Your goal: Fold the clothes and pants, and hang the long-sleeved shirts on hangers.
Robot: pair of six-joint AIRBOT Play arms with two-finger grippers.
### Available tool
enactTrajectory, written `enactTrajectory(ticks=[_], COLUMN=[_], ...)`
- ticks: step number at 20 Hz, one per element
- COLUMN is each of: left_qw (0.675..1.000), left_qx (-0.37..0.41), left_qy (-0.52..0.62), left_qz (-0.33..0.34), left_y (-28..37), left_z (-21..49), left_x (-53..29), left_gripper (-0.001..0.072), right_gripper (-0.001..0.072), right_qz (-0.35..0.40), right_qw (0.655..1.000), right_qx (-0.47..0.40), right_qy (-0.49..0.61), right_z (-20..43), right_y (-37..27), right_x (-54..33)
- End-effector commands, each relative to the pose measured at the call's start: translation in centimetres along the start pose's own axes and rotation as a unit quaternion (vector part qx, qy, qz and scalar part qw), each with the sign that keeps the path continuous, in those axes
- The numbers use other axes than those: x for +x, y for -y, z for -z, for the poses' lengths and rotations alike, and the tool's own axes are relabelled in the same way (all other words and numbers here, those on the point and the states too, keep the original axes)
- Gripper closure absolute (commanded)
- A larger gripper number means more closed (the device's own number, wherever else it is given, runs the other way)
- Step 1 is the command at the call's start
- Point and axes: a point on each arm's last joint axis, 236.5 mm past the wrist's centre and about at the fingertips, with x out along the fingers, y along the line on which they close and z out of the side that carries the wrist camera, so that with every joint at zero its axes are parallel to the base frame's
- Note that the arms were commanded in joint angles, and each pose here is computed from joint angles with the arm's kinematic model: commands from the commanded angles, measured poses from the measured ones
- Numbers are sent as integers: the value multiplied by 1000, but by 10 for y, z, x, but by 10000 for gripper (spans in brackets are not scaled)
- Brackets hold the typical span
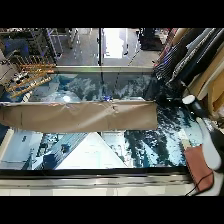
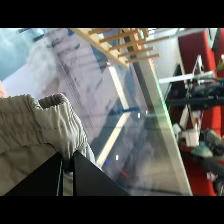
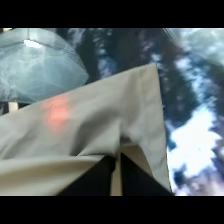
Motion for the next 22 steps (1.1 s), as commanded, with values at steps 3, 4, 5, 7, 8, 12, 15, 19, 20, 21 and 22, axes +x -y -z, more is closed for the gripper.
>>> enactTrajectory(ticks=[3, 4, 5, 7, 8, 12, 15, 19, 20, 21, 22], left_qw=[998, 999, 998, 989, 981, 950, 952, 955, 955, 956, 958], left_qx=[13, 26, 55, 126, 135, 98, 94, 77, 78, 76, 69], left_qy=[52, 31, 1, -79, -124, -230, -222, -210, -209, -206, -197], left_qz=[-19, -9, 0, -20, -54, -189, -189, -193, -195, -196, -198], left_y=[-4, 1, 3, -17, -41, -123, -126, -132, -135, -137, -140], left_z=[7, 9, 14, 31, 42, 73, 78, 90, 94, 96, 96], left_x=[41, 32, 21, -8, -23, -68, -55, -24, -17, -11, -4], left_gripper=[7, 0, 2, 17, 17, 17, 17, 17, 17, 17, 16], right_gripper=[170, 170, 171, 193, 193, 185, 137, 139, 139, 139, 139], right_qz=[-6, -1, -2, -10, -15, -44, -40, -40, -39, -40, -38], right_qw=[999, 996, 990, 971, 964, 944, 940, 958, 962, 964, 966], right_qx=[-24, -27, -22, 1, 11, 64, 119, 182, 188, 195, 199], right_qy=[-44, -87, -141, -238, -266, -322, -317, -218, -195, -177, -163], right_z=[-1, 15, 37, 84, 103, 180, 212, 183, 175, 170, 168], right_y=[5, 14, 23, 37, 40, 32, 33, 33, 30, 25, 21], right_x=[38, 28, 15, -12, -24, -68, -65, -22, -12, -2, 8])
